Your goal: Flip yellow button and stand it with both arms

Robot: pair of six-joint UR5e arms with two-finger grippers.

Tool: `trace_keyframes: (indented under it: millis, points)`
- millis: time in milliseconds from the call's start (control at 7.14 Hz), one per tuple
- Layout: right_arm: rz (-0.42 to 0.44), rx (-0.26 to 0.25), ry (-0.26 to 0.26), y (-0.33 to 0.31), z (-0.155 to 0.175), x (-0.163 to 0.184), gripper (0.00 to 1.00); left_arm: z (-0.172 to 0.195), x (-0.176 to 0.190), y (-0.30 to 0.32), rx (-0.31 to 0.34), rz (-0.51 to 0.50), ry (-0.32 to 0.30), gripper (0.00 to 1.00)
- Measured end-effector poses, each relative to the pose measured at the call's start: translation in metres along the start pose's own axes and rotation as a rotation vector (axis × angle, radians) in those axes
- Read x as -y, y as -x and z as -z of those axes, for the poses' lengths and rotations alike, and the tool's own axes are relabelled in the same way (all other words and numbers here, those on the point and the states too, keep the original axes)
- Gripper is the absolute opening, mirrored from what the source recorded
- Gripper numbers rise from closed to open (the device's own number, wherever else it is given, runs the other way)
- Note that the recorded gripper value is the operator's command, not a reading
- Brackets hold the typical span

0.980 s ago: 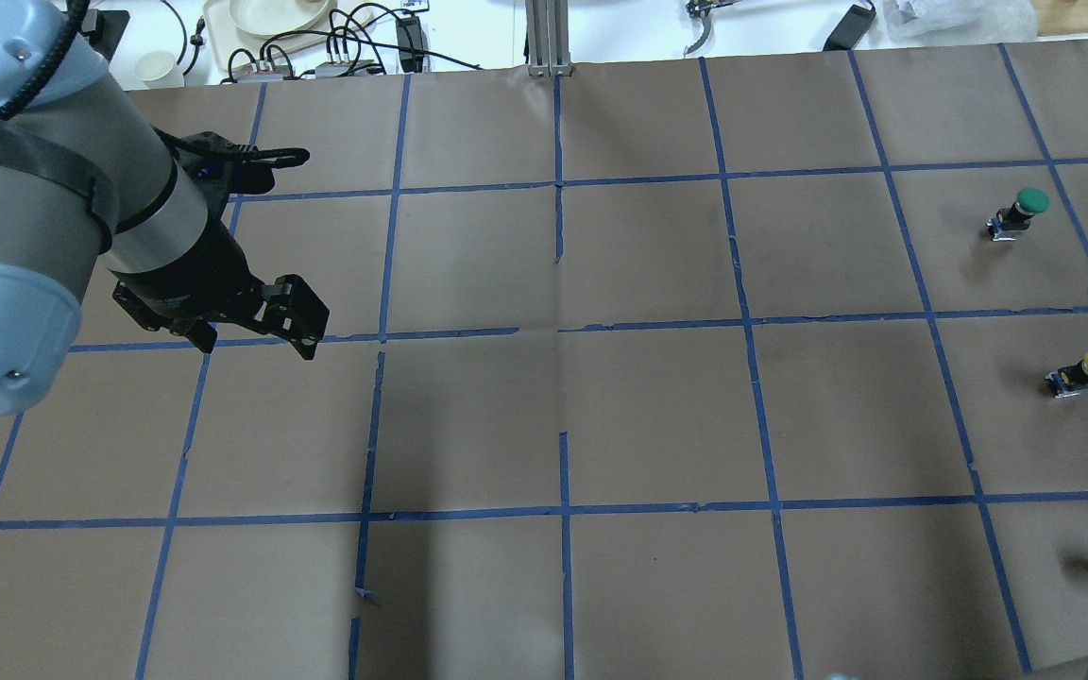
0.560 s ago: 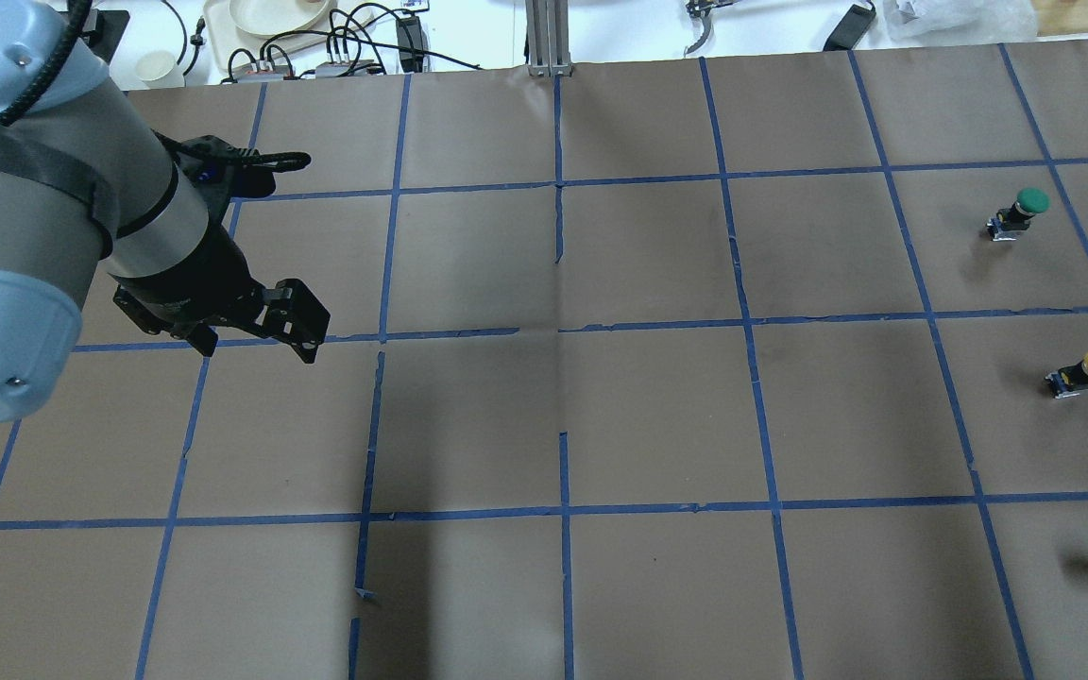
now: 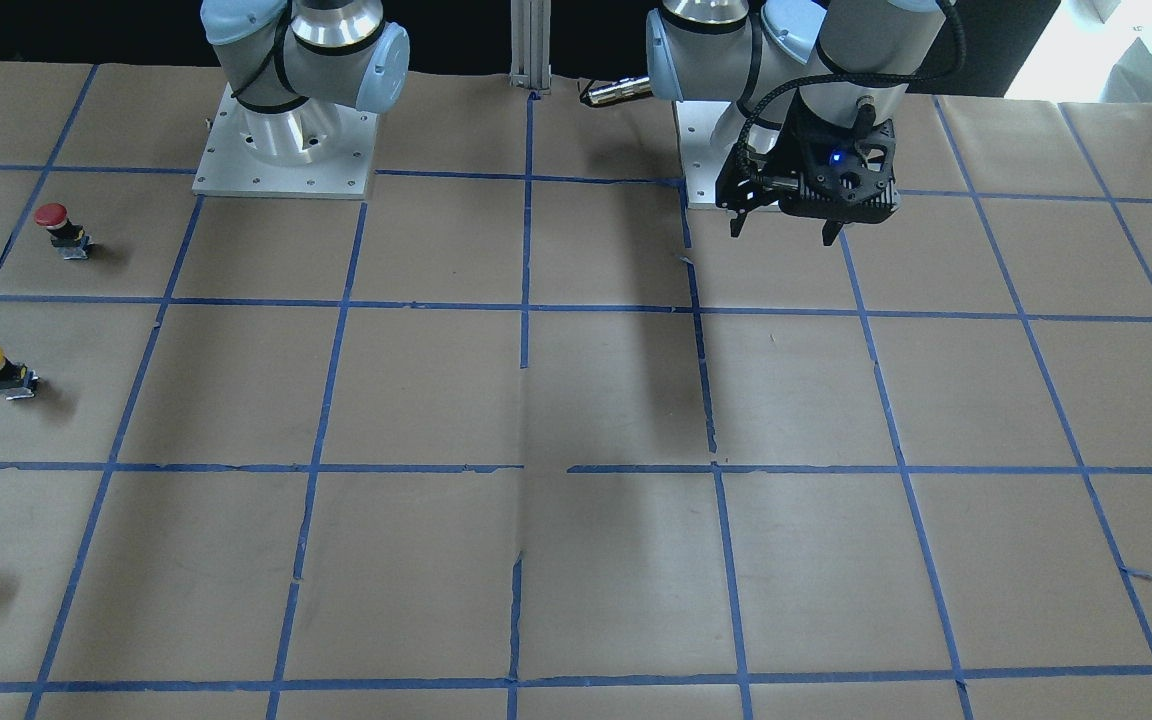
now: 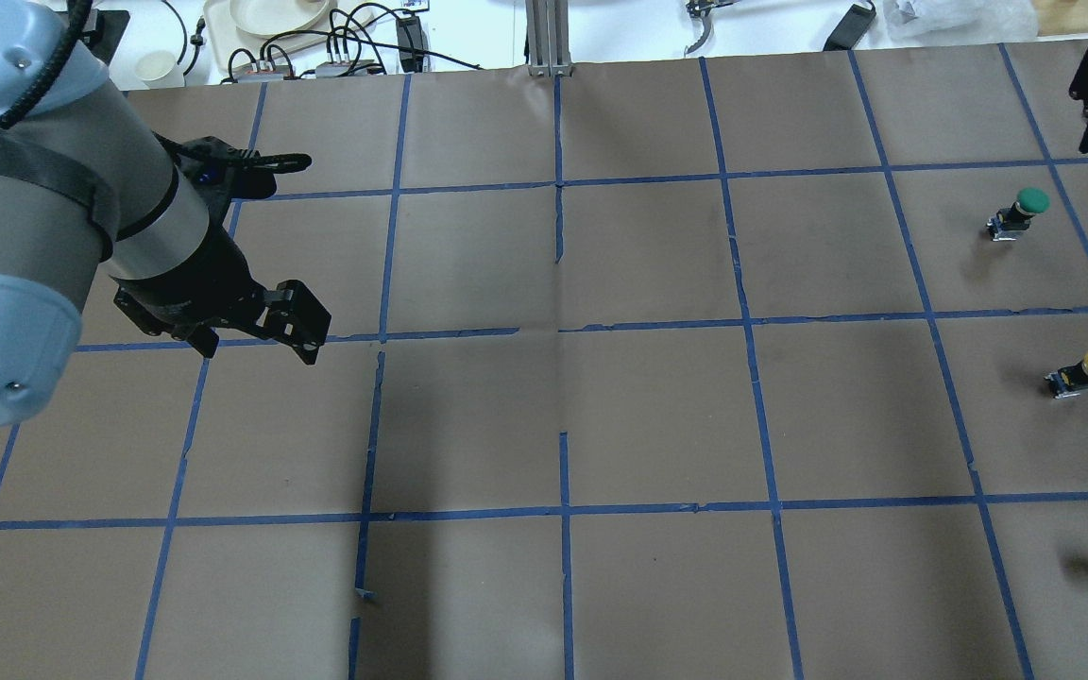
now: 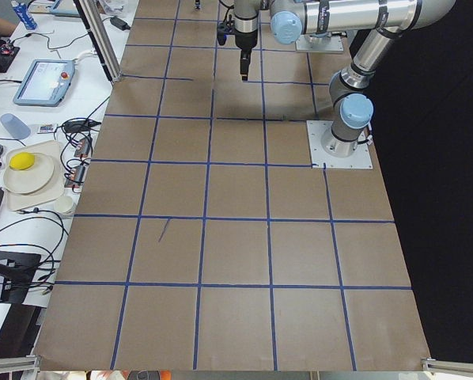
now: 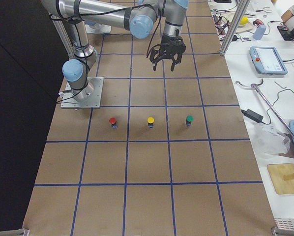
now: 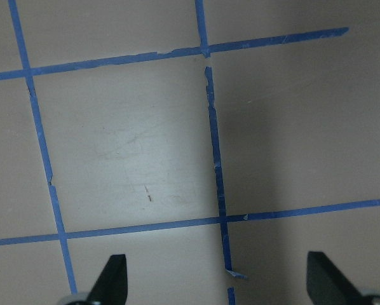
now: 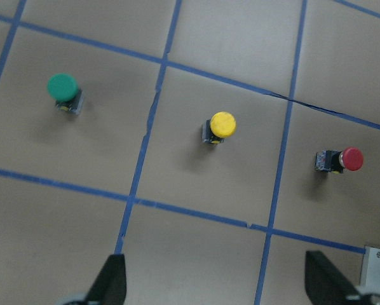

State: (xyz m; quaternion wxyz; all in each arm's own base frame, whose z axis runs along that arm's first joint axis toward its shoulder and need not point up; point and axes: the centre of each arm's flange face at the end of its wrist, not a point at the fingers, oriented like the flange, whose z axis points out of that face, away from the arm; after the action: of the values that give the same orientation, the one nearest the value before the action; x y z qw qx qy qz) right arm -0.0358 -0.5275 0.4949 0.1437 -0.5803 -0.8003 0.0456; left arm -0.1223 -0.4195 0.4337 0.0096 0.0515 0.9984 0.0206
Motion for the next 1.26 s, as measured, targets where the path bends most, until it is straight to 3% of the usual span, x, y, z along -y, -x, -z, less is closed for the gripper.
trace_keyframes:
  millis: [140,420,700,980,1260]
  points:
    - [0.141,0.052,0.026,0.008,0.014,-0.03,1.0,0.002,0.0,0.0,0.002,0.001,-0.004,1.0]
    - [0.453,0.146,-0.004,0.034,0.041,-0.11,1.0,0.002,0.001,0.001,0.002,0.001,-0.005,1.0]
    - [0.749,0.234,0.006,0.045,0.053,-0.173,1.0,0.002,0.004,0.001,0.002,0.0,-0.015,1.0]
    - [1.019,0.261,0.015,0.044,0.046,-0.191,1.0,0.0,0.005,0.001,0.002,-0.003,-0.016,1.0]
    - [1.167,0.288,0.035,0.046,0.041,-0.193,1.0,-0.002,0.006,0.002,0.004,-0.004,-0.023,1.0]
